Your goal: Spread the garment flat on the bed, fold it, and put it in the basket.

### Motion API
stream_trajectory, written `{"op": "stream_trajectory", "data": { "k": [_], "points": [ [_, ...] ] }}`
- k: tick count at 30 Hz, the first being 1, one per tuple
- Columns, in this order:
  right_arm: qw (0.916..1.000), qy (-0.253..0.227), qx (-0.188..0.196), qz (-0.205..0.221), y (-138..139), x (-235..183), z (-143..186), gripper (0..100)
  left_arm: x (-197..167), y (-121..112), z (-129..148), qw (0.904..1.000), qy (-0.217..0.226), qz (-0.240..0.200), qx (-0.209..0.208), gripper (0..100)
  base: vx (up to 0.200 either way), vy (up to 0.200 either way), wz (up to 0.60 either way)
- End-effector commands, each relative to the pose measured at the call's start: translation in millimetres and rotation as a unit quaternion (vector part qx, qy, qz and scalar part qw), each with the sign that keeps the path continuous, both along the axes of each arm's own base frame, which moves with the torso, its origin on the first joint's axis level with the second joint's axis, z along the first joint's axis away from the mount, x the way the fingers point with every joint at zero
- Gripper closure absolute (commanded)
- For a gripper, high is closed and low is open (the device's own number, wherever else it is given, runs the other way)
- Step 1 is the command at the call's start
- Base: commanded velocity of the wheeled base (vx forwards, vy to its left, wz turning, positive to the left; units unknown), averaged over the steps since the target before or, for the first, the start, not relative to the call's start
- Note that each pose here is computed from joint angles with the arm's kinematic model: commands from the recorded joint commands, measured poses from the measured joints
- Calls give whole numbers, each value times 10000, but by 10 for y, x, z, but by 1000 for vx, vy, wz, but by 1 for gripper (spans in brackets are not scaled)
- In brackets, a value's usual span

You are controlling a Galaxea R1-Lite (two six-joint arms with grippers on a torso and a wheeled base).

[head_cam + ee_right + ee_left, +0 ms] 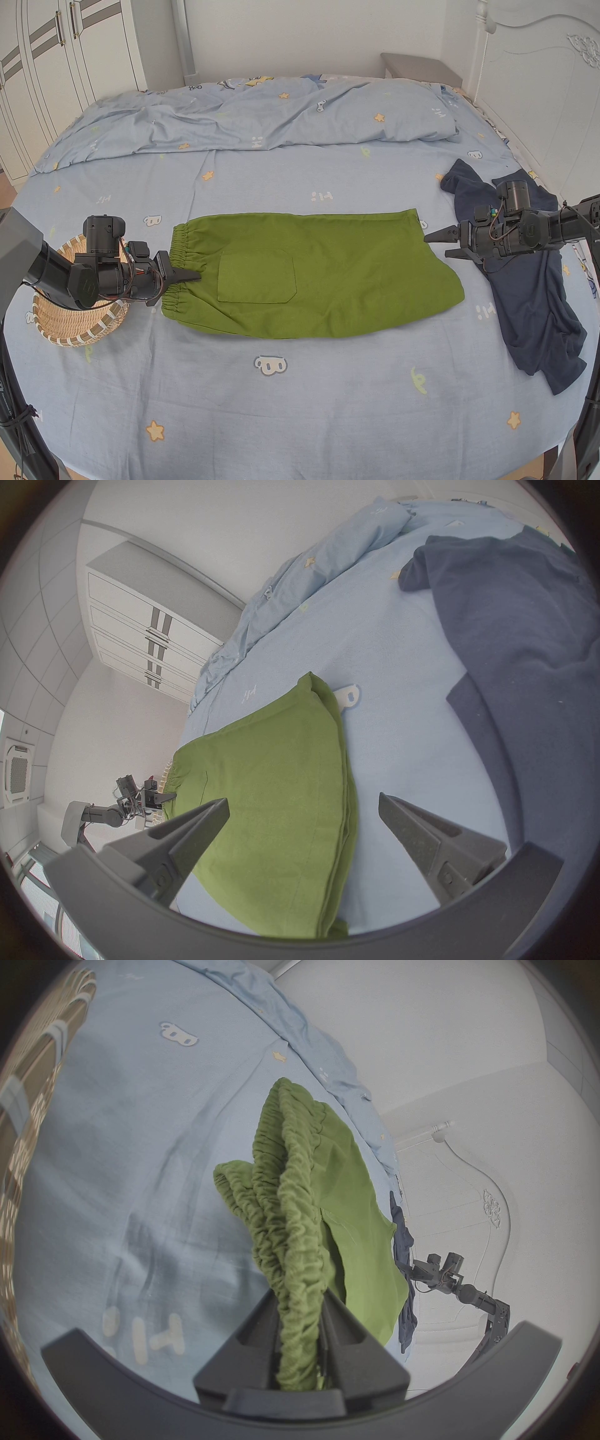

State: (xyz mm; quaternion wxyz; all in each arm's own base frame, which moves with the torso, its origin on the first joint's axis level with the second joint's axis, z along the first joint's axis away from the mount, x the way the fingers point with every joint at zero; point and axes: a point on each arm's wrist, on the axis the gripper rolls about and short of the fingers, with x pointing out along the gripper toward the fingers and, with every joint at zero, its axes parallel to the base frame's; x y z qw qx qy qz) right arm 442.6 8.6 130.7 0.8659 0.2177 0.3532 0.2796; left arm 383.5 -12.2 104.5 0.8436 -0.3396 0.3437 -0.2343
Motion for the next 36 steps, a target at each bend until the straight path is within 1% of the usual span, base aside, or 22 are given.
{"op": "stream_trajectory", "data": {
  "k": [1,8,10,13,22,23,25,36],
  "points": [
    [9999,121,58,79,14,101,-169,0,-11,3,28,10000,-42,4,3,100,0,0,0],
    [9995,209,68,207,112,112,-243,0,-14,-3,25,10000,-35,-4,3,100,0,0,0],
    [9991,281,41,303,216,119,-311,0,-14,-3,25,10000,-35,-4,3,100,0,0,0],
    [9987,358,10,366,278,129,-392,0,-18,-3,27,10000,-35,-4,3,100,0,0,0],
    [9975,464,109,514,325,124,-461,0,-16,-9,21,10000,-27,-11,3,100,0,0,0],
    [9973,454,156,548,320,117,-443,100,-16,-9,21,10000,-27,-11,3,100,0,0,0],
    [9970,451,239,582,308,117,-422,100,-18,-9,27,10000,-35,-11,3,100,0,0,0],
    [9967,395,429,570,135,99,-345,100,-18,-3,27,10000,-35,-4,3,100,0,0,0]
  ]
}}
